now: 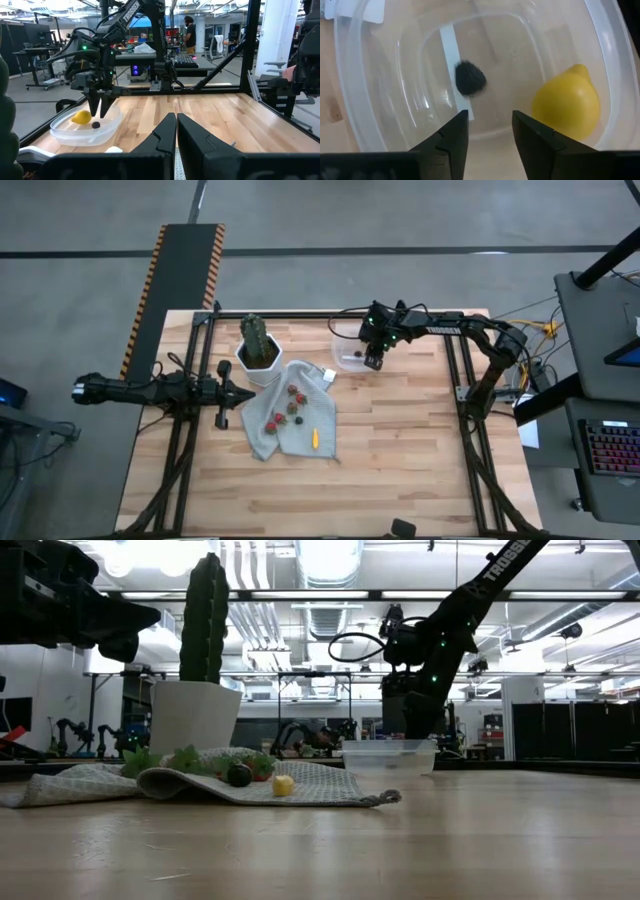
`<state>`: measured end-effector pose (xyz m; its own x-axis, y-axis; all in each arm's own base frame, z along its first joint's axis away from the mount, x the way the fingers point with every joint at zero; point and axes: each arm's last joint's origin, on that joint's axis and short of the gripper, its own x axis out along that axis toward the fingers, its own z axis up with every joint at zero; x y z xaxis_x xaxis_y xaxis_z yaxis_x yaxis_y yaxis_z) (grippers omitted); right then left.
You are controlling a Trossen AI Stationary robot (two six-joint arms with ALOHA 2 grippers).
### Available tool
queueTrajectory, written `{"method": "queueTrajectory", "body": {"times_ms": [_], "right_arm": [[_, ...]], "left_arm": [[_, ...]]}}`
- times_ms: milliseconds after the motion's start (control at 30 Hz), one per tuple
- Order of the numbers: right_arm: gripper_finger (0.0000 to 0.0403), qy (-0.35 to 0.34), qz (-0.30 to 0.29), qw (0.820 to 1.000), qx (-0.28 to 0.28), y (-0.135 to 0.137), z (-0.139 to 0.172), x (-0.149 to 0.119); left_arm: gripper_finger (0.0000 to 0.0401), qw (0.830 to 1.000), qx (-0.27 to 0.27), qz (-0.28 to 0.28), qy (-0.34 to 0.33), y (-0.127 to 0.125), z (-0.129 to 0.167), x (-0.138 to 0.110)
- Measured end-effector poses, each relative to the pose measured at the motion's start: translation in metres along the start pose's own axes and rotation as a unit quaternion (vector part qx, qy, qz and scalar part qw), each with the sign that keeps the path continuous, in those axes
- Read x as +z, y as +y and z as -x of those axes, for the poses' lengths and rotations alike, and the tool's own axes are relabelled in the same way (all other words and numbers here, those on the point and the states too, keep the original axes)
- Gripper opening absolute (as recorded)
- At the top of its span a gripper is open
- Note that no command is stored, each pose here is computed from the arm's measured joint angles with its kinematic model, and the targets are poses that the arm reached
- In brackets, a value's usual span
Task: Pick and placing Produce into tupperware
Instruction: Put the yellow corn into the transparent bin
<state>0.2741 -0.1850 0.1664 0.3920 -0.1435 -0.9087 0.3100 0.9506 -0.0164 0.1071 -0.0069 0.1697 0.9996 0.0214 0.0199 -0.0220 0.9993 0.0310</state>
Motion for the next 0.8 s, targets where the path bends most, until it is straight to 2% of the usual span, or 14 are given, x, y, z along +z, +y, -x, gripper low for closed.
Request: {"method": "queueTrajectory", "body": {"times_ms": [233,400,600,800], "right_arm": [[0.0140,-0.008,-0.001,1.000,-0.002,0.000,0.005,0.003],[0.0132,-0.034,-0.014,0.999,-0.003,0.000,0.019,0.009],[0.0125,-0.100,-0.004,0.993,0.068,0.015,0.051,0.017],[0.0123,-0.173,0.056,0.976,0.117,0.053,0.091,0.024]], "left_arm": [[0.0000,1.000,0.000,0.000,0.000,0.000,0.000,0.000],[0.0000,1.000,0.000,0.000,0.000,0.000,0.000,0.000],[0.0000,1.000,0.000,0.000,0.000,0.000,0.000,0.000],[0.0000,1.000,0.000,0.000,0.000,0.000,0.000,0.000]]}}
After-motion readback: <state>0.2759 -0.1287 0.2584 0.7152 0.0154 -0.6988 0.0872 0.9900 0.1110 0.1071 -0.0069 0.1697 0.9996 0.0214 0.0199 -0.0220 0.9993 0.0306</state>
